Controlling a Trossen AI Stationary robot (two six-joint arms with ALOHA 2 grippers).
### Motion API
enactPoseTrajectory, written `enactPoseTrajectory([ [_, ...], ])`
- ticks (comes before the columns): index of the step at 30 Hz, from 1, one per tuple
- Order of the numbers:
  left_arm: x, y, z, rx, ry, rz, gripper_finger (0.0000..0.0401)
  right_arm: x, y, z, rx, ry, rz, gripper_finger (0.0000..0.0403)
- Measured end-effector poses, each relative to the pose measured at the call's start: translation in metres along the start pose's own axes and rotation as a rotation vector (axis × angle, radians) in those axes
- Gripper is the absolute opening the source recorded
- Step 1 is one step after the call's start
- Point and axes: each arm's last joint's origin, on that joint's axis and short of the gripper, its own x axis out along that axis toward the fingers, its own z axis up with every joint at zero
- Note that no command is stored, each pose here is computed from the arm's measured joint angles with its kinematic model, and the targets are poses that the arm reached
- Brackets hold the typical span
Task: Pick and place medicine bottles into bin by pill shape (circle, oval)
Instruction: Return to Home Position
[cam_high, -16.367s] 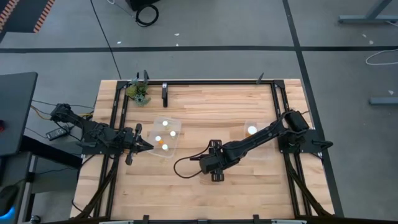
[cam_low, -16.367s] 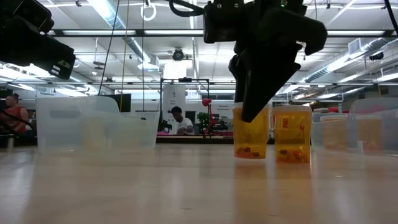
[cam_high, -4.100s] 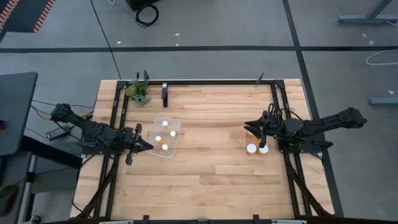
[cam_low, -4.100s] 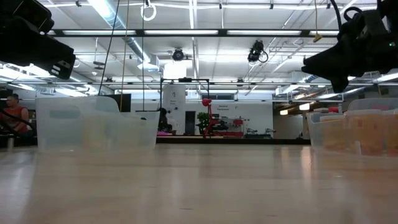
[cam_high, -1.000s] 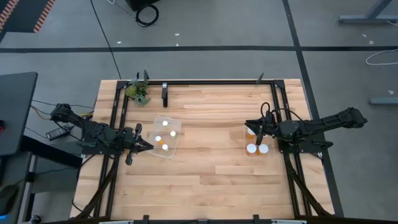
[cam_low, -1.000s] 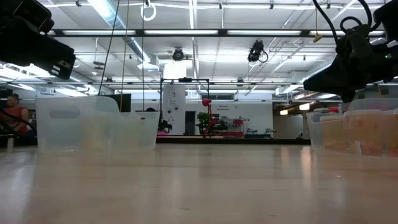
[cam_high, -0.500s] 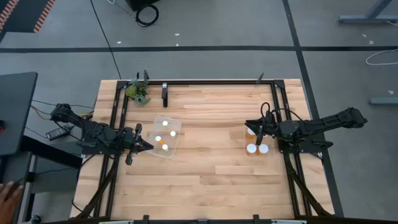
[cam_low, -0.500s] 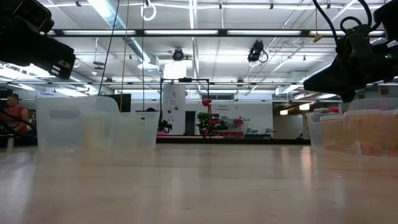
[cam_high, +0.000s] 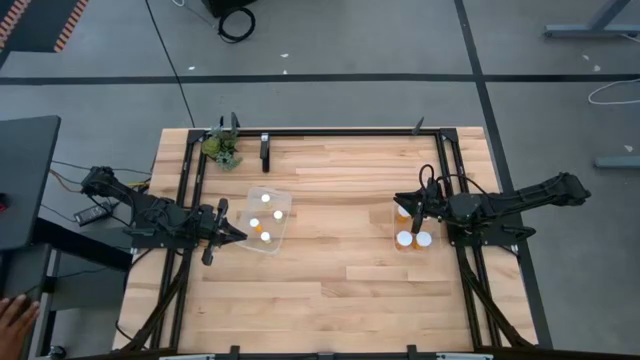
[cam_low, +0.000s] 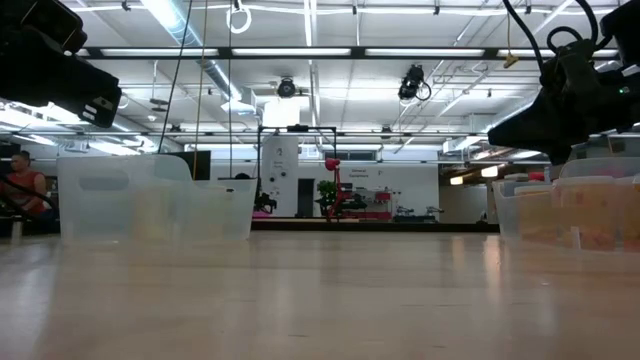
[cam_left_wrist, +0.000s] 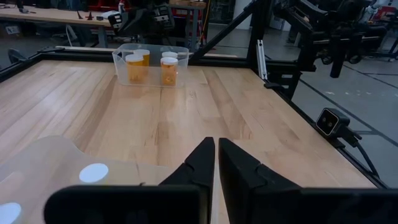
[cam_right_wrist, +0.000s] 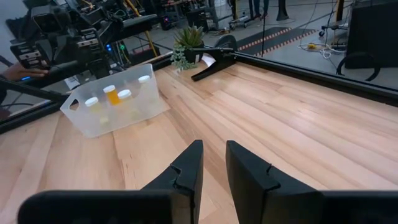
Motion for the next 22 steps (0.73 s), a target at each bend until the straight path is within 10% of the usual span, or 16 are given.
enactPoseTrajectory([
  [22, 0.0000, 0.0000, 0.0000, 0.000, 0.000, 0.000, 0.0030, 0.0000, 0.0000, 0.0000, 0.000, 0.001, 0.000, 0.0076],
])
